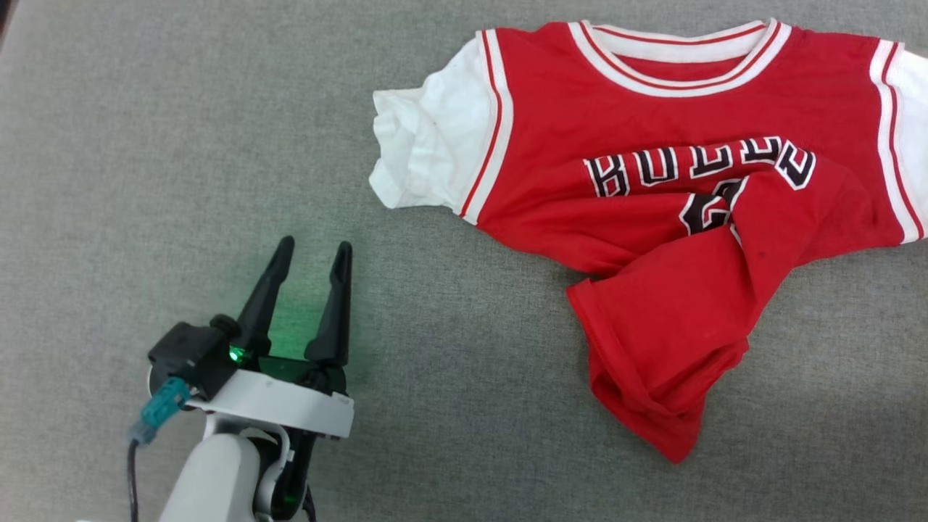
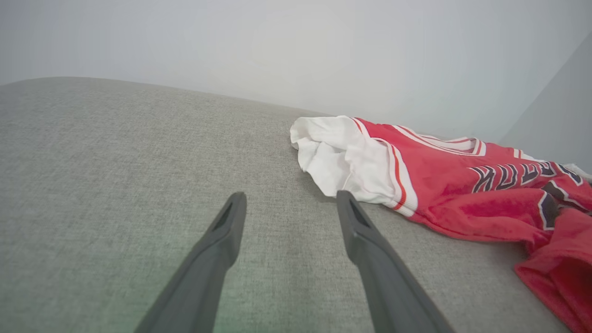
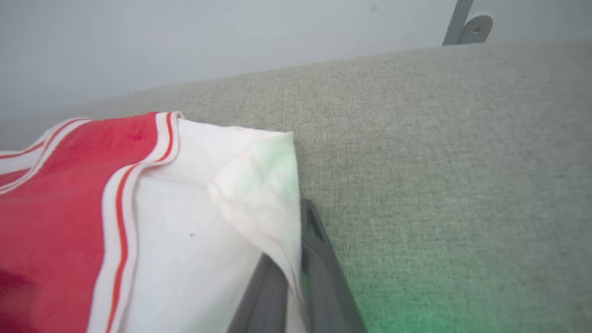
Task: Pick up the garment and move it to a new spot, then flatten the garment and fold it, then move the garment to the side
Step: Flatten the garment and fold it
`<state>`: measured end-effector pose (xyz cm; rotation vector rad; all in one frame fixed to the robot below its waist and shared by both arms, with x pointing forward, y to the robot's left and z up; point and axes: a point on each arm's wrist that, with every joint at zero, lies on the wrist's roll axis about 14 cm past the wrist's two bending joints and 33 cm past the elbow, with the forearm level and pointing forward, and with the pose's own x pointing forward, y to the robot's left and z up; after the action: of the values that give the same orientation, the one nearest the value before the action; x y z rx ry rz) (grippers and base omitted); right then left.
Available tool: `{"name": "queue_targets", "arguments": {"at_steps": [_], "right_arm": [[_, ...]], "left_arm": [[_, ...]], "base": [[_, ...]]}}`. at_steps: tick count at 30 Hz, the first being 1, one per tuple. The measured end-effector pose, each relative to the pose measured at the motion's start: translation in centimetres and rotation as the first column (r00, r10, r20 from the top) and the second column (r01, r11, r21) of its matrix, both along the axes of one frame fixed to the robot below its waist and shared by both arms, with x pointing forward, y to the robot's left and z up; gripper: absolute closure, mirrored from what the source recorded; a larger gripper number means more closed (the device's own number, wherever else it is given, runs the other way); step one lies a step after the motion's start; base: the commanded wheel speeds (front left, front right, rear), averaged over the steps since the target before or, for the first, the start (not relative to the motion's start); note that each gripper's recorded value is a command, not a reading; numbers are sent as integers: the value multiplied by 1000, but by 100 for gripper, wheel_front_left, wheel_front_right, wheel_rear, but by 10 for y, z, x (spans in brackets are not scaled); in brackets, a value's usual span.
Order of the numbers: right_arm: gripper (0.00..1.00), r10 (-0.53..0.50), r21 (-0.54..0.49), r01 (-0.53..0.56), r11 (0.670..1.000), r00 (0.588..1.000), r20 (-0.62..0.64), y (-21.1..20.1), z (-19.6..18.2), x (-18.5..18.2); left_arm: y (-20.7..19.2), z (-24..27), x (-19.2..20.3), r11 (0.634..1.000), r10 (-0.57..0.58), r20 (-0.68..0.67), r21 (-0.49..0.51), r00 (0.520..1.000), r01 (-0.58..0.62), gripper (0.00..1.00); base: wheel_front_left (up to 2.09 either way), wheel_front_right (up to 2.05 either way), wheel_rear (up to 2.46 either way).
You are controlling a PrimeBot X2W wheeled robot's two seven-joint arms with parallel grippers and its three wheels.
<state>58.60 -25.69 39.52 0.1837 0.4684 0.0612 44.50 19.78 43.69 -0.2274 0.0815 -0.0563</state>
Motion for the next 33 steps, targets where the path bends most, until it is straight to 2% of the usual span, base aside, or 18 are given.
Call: {"name": "queue_targets", "arguments": {"at_steps": [1,2,3,10,14,19,22,26,33], "right_arm": [[55,-16,8,16,1000,1000,-6,-1,-3,-1],[21,-29,10,29,1000,1000,0,-2,-3,-1],[0,-43,13,43,999,999,6,-3,-3,0],[0,-151,35,148,988,985,88,-24,14,-3],[0,-157,39,152,988,969,190,-28,36,-9],[0,-60,37,50,998,937,345,-8,71,-26],[0,22,8,-27,1000,924,381,7,78,-48],[0,59,11,-72,997,888,456,22,99,-74],[0,60,5,-73,997,864,500,28,111,-118]], "left_arm": [[1,1,0,1000,1,3,-1,1000,-1,0],[2,3,0,1000,1,7,0,1000,-1,0],[3,5,0,1000,1,12,3,1000,-1,0],[8,18,-2,1000,-1,46,21,999,0,0],[6,32,0,997,-45,80,63,996,40,0],[-5,69,27,964,-194,133,210,972,164,0],[-18,86,47,920,-301,107,295,948,259,0],[-32,100,78,881,-387,38,309,921,357,0],[-53,107,135,854,-447,-116,237,887,462,0]], "base": [[0,0,0],[0,0,0],[0,0,0],[0,0,0],[0,0,0],[0,0,0],[0,0,0],[0,0,0],[0,0,0]]}}
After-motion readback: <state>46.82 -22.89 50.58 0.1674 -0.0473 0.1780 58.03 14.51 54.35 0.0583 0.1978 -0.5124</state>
